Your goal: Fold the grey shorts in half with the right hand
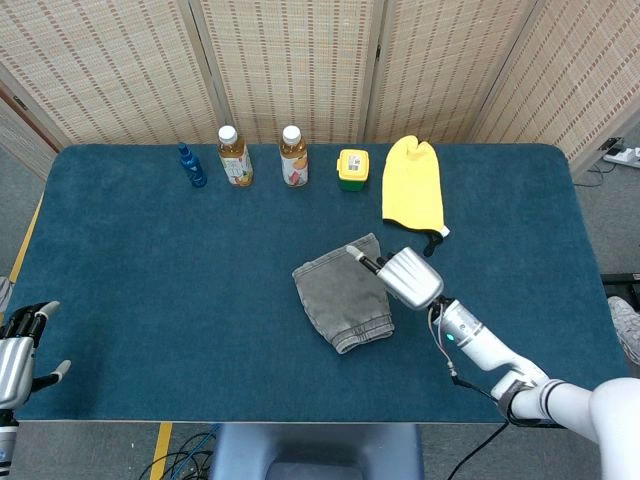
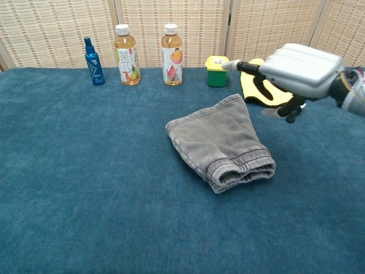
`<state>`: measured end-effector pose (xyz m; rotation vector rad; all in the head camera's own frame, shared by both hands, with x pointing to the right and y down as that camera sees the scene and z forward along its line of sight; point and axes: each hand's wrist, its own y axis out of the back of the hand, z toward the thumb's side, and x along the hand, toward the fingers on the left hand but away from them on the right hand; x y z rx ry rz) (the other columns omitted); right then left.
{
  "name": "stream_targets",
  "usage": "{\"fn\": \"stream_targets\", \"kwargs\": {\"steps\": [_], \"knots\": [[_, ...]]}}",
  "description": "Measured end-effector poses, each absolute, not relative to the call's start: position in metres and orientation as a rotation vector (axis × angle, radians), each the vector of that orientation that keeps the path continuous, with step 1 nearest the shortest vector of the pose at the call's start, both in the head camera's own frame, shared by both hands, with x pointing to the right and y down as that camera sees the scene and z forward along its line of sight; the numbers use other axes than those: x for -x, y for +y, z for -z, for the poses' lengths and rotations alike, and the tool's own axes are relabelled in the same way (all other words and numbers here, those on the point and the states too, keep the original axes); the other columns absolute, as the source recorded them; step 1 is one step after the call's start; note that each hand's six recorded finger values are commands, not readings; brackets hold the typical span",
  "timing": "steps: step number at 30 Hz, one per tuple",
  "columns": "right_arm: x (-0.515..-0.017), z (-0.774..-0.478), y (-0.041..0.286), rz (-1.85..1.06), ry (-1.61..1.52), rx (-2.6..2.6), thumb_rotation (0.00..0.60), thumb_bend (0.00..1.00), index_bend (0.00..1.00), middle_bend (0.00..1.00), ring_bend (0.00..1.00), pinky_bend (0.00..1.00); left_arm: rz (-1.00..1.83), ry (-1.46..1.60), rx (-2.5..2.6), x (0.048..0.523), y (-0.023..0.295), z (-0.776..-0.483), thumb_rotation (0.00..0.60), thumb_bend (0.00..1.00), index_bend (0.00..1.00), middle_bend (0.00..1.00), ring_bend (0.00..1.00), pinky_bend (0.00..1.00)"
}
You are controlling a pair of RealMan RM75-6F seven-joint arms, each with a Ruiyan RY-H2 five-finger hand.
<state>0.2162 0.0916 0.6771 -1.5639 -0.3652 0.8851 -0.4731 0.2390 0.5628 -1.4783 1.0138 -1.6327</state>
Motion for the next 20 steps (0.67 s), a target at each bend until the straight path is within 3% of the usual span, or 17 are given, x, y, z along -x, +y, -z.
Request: {"fn": "stream_targets", "kwargs": {"steps": [7,10,20], "knots": [[-0.303,-0.64,0.108,-1.158,-0.51,1.519,0.6,0.29,0.01,0.29,0.3,0.49,1.588,0.991,1.514,0.456,0.229,-0.569,0.6,0.2,0.18,0.19,0.17,0.33],[-0.338,-0.622,0.118,-1.259,-0.563,1.471,0.6,0.29,0.01,0.23,0.22,0.41,1.568,0.985,1.526,0.449,0.225,-0.569,0.6,0.2,0.18,0.19,0.17,0.33],[-0.41,-0.581,0.169,-1.441,-0.741,1.41,0.6,0.29,0.01,0.18,0.16,0.3,1.544,0.99,1.566,0.434,0.223,-0.571,0.6,0.2,0.18,0.19,0.17,0.33]]}}
